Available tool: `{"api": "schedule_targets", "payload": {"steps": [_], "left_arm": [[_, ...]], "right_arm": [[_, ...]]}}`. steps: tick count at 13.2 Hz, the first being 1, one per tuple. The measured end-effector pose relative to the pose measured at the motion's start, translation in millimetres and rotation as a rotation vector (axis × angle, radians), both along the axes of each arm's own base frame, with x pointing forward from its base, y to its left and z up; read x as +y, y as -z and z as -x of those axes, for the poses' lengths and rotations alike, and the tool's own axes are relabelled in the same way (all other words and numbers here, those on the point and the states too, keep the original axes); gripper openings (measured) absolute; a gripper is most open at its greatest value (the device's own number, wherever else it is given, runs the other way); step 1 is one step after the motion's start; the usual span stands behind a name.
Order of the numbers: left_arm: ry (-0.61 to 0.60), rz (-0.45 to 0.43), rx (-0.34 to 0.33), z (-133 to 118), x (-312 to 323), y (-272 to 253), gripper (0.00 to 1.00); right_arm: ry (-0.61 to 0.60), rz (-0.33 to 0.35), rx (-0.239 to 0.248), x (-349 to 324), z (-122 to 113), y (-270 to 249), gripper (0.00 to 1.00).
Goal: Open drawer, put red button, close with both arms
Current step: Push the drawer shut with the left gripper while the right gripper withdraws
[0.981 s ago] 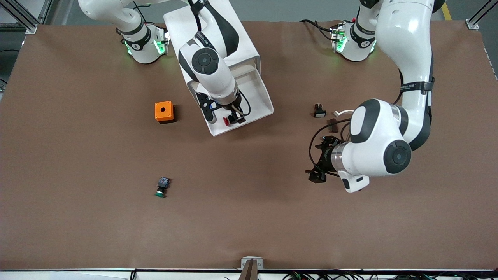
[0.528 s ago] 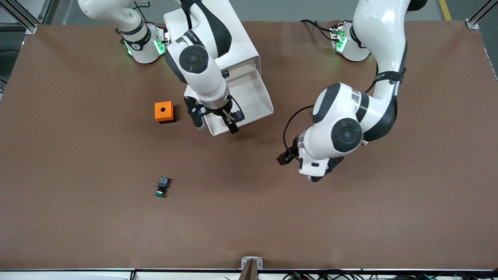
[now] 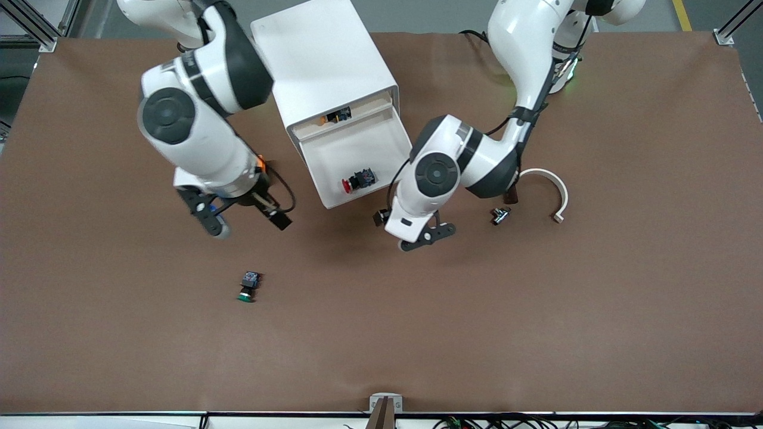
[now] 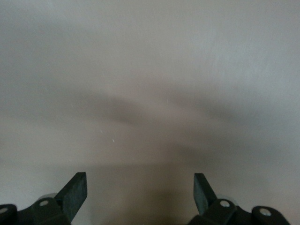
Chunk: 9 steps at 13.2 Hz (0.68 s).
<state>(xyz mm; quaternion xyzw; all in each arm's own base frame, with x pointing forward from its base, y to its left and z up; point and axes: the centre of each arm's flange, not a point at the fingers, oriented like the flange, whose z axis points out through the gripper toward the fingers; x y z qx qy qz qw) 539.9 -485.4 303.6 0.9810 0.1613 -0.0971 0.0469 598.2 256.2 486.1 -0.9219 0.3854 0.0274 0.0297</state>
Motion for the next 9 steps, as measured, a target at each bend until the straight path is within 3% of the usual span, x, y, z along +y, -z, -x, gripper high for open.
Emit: {"api": "schedule_targets", "payload": {"steps": [3,9], "left_arm": [[0.024,-0.023,0.030,27.6,-25.1,17.2,1.00],[0.015,-0.110,0.229,112.2,-74.8,28.3,1.00]], "right_arm": [[-0.088,-0.009,-0.022,-59.9,-17.5,-13.7,1.00],[-0.354,-0.021,-0.051,-191.5,-24.7,-50.5,1.00]]}}
